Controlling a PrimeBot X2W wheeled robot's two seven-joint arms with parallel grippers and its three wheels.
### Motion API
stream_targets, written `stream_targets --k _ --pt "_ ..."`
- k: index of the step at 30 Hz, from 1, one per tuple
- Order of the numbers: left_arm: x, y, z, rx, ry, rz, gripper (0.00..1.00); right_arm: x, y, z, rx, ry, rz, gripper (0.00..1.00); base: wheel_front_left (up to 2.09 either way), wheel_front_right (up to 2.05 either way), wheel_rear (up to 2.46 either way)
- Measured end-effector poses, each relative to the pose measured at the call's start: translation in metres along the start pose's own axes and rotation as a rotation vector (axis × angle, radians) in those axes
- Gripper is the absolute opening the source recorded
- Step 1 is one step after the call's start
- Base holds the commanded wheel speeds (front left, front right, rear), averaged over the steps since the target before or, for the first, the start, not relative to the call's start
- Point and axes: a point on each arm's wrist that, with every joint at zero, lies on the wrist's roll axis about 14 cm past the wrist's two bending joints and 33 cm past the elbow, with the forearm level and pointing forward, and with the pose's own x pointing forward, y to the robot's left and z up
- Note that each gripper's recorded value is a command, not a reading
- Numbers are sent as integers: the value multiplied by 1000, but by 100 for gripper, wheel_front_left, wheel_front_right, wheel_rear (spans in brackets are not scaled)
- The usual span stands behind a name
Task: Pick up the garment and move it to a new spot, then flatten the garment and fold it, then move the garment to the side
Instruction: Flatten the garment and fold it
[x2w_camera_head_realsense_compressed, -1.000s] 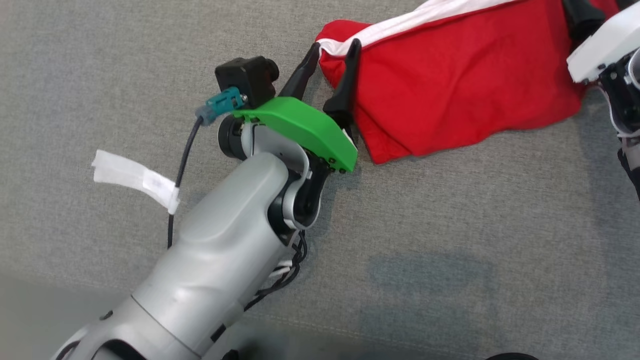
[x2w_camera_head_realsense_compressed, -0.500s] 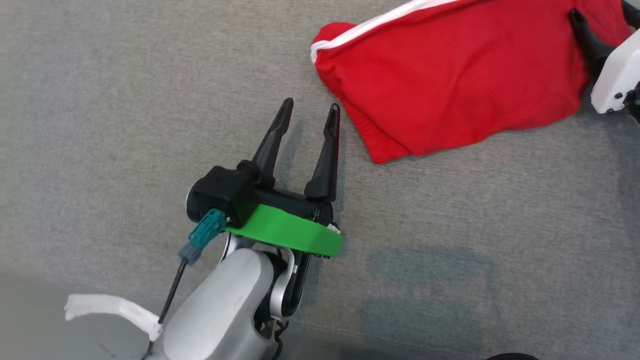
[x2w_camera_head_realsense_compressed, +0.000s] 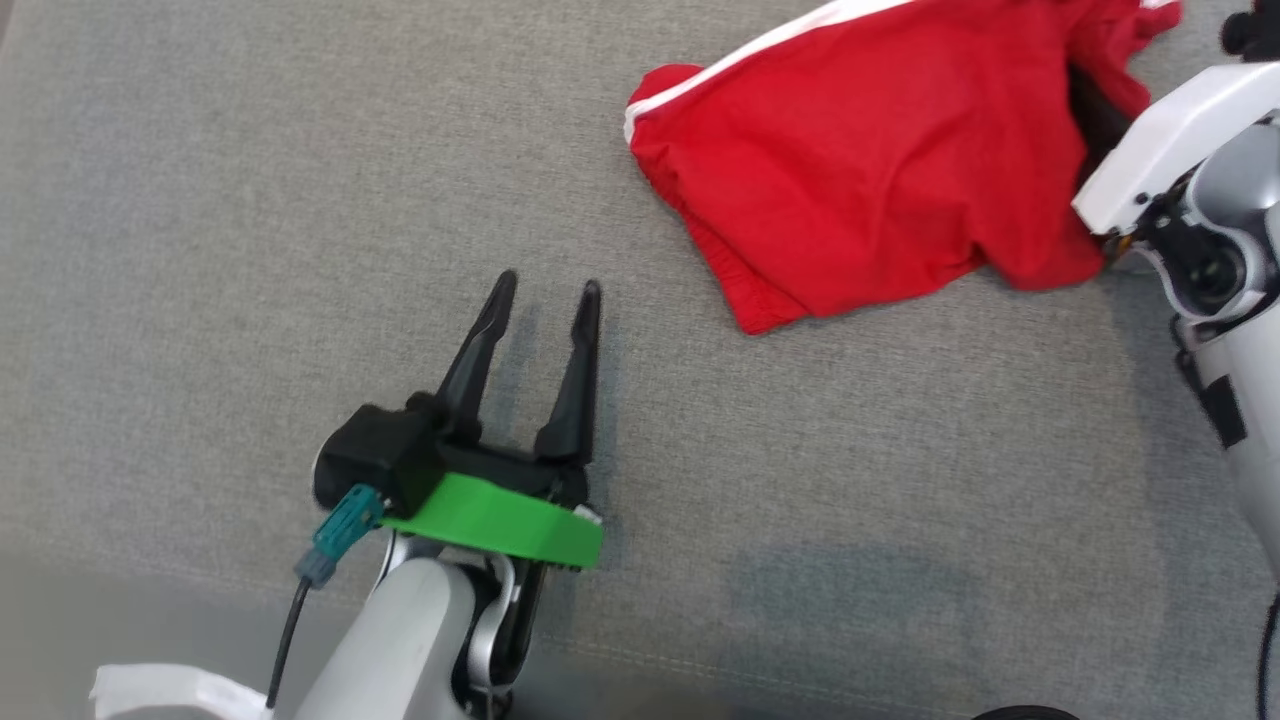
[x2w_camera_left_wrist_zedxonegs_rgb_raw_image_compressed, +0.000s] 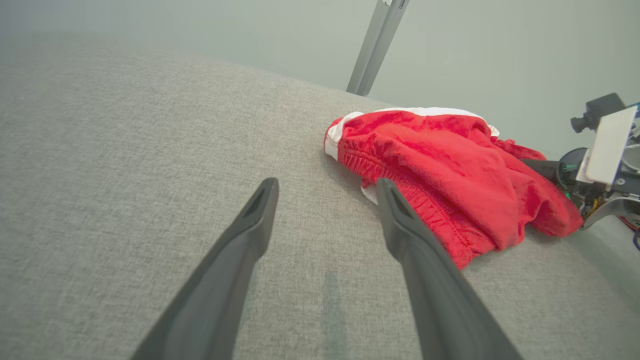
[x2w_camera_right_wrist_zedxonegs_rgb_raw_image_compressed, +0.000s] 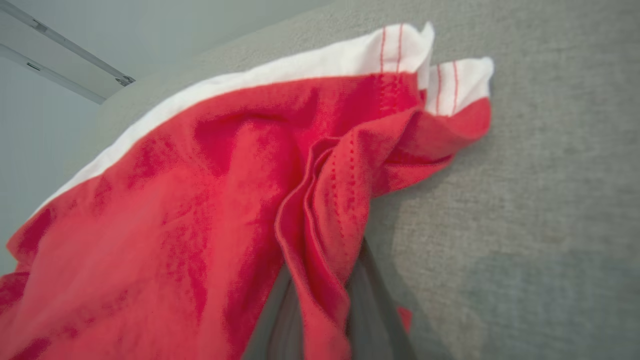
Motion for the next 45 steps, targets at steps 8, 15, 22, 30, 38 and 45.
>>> stream_targets --k 8,15,22,30,38,45 --pt "-37 10 -31 -8 96 43 100 -56 -9 -12 241 -49 -28 0 0 0 0" --pt "-54 -34 -31 -39 94 -78 100 -153 -98 13 203 -149 -312 0 0 0 0" --pt "-70 -54 -29 -52 91 -128 100 -157 -11 64 24 -285 -126 0 0 0 0" --pt "-73 -57 -35 -64 109 -135 100 -120 80 9 -44 -182 32 0 0 0 0" --pt "-71 -53 -38 -63 119 -130 100 -107 113 17 -28 -321 78 100 0 0 0" --pt "-75 -53 -40 -67 126 -126 100 -149 120 39 33 -567 125 100 0 0 0"
